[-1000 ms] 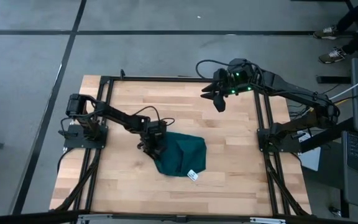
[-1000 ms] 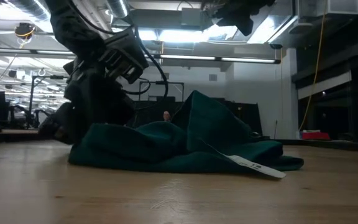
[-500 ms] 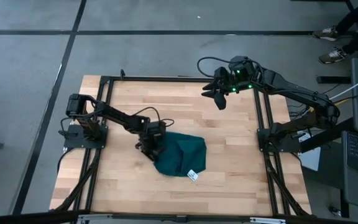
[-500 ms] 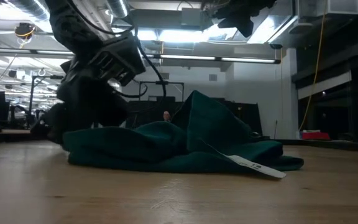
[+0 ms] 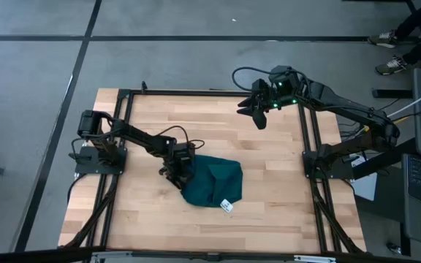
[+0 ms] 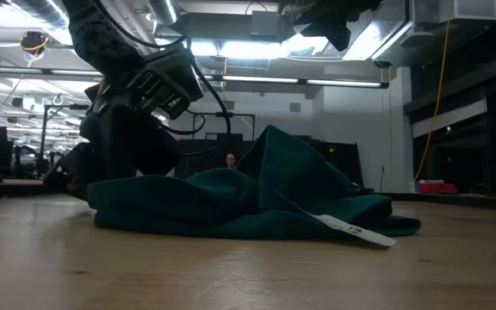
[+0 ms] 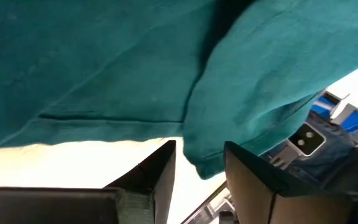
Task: Fold microfiber towels
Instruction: Fold the black towel on the table
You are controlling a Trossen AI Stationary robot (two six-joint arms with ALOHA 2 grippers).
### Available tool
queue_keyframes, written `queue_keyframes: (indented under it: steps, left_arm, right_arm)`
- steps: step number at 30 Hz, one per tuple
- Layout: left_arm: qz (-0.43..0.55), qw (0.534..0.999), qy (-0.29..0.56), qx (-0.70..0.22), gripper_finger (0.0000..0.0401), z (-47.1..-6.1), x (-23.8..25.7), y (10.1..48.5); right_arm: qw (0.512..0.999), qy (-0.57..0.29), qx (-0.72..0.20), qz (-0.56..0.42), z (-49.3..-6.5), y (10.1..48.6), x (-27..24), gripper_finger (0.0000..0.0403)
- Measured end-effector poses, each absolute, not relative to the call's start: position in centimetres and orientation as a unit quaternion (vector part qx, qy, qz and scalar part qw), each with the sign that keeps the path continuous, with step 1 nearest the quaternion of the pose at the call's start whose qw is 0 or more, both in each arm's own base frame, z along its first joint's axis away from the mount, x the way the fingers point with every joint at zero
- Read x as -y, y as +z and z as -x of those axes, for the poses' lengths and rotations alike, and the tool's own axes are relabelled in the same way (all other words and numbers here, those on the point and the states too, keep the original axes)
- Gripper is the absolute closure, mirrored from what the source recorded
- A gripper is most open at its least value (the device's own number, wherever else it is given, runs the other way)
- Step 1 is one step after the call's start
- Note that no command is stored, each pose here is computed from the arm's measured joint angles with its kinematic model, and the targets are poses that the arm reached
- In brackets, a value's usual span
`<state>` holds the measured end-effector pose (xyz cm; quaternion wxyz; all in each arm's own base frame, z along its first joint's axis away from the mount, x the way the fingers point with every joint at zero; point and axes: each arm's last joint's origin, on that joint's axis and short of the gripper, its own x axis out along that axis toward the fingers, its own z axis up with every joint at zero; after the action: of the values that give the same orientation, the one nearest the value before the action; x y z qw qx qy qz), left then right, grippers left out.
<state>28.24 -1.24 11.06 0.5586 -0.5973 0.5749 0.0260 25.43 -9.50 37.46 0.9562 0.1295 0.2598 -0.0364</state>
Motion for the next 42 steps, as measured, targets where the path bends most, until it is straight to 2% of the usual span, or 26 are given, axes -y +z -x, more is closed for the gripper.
queue_keyframes:
  steps: [6,16,29,32,37,42]
  left_arm:
    - [0.592,0.556,0.023,-0.583,0.0269,-28.2,1.9,11.0]
    - [0.587,0.553,0.034,-0.591,0.0269,-28.1,2.4,10.5]
    - [0.617,0.547,0.016,-0.566,0.0274,-29.3,2.7,10.2]
    - [0.615,0.546,0.011,-0.569,0.0296,-29.3,2.7,10.2]
    - [0.616,0.542,0.006,-0.572,0.0388,-29.2,2.7,10.2]
    - [0.622,0.547,-0.011,-0.561,0.0397,-29.4,2.3,10.5]
  right_arm:
    - [0.956,-0.035,-0.260,-0.130,-25.4,37.5,9.5,0.0252]
    - [0.957,-0.024,-0.259,-0.131,-25.4,37.5,9.5,0.0268]
    - [0.957,-0.022,-0.259,-0.129,-25.2,37.5,9.9,0.0259]
    - [0.957,-0.026,-0.258,-0.129,-25.1,37.5,10.1,0.0267]
    - [0.957,-0.029,-0.257,-0.129,-25.0,37.5,10.4,0.0281]
    - [0.960,-0.027,-0.253,-0.116,-25.0,37.5,10.5,0.0292]
